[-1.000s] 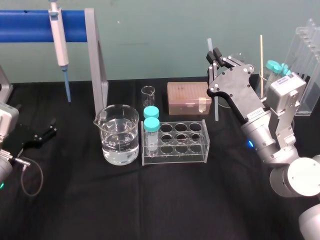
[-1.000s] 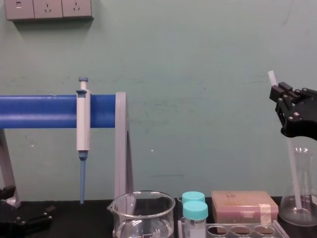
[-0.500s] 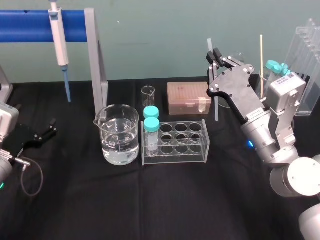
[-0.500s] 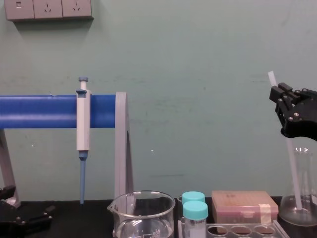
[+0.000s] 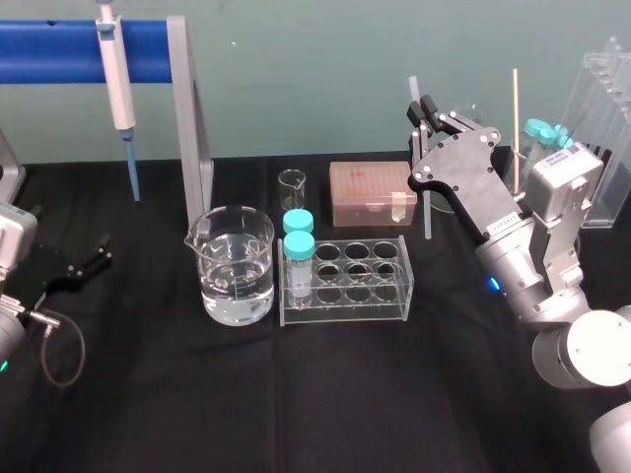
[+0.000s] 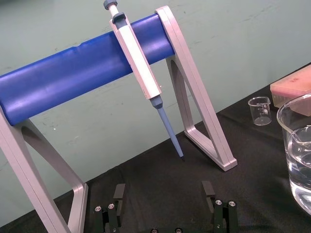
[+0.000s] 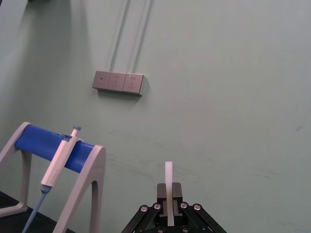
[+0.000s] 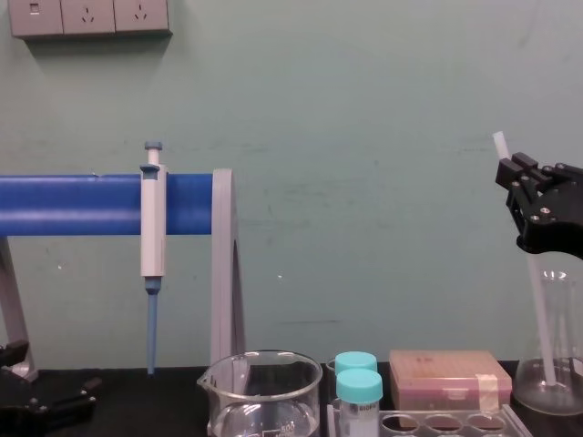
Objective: Pick up the stirring rod with one hand, then place it down.
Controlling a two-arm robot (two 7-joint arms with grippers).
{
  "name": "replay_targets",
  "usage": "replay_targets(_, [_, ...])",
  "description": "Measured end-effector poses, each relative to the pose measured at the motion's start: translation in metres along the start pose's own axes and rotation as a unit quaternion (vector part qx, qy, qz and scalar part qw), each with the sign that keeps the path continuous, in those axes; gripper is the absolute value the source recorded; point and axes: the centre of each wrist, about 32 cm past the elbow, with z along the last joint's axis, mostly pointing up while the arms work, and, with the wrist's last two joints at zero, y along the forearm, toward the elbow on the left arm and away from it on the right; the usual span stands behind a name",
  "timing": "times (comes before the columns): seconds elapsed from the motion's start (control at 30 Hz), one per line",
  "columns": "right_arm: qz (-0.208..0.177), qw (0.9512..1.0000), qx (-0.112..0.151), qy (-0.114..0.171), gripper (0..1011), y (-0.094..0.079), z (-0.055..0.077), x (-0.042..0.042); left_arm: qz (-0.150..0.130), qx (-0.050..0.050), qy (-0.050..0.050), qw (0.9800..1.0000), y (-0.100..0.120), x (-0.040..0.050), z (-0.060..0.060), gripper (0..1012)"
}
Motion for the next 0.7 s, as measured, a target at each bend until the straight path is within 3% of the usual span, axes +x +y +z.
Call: replay_targets(0.7, [0.0, 1.0, 0.0, 0.0, 66, 0.0, 0.0, 0.0, 0.0, 0.0, 0.0, 1.0, 0.0, 0.0, 0.0, 1000])
